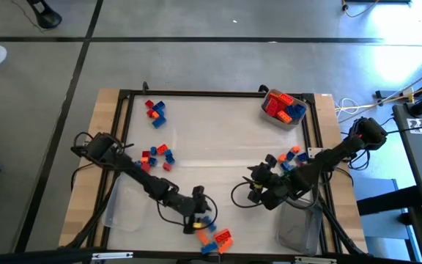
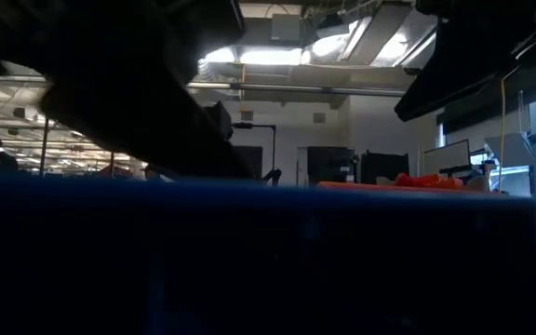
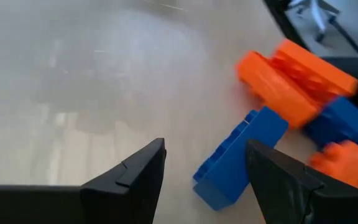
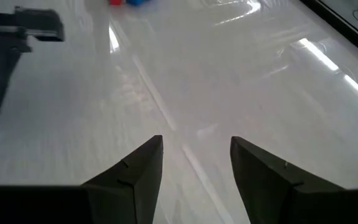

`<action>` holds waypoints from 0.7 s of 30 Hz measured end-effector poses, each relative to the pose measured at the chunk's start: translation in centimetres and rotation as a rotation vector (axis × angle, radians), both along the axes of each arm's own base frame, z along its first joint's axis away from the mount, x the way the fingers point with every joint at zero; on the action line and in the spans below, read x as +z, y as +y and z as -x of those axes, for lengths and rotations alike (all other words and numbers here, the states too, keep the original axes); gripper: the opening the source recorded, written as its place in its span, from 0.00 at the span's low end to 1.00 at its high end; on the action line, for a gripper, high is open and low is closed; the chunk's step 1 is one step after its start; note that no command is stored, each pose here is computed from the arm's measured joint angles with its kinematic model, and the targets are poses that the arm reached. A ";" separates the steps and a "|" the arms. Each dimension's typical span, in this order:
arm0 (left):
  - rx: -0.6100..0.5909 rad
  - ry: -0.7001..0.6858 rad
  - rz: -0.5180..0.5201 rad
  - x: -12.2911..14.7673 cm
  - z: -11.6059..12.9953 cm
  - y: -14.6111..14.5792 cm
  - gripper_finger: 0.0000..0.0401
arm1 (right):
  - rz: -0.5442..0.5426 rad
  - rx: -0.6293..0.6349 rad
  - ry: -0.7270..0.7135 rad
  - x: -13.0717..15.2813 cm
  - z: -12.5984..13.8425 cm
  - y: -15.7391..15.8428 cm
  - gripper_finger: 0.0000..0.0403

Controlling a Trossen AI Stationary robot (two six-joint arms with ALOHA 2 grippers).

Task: Sort blocks by size
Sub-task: Put the blue game piece into the gray bin

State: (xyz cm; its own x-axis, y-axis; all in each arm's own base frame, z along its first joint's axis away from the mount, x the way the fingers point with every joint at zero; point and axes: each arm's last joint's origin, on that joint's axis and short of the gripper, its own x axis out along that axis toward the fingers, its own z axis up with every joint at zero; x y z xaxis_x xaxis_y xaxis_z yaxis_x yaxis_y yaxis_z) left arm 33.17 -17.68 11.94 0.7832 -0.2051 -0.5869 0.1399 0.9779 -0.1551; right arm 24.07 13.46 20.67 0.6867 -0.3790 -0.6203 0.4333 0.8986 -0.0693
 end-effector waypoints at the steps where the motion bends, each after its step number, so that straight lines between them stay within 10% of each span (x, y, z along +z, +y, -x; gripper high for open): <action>1: 0.015 -0.002 -0.005 0.0 -0.1 0.3 0.52 | 0.000 0.000 0.000 0.0 0.0 0.0 0.46; 21: 0.389 -0.037 -0.022 -0.1 -2.3 5.9 0.52 | -0.032 0.008 -0.042 -0.6 -1.0 0.6 0.46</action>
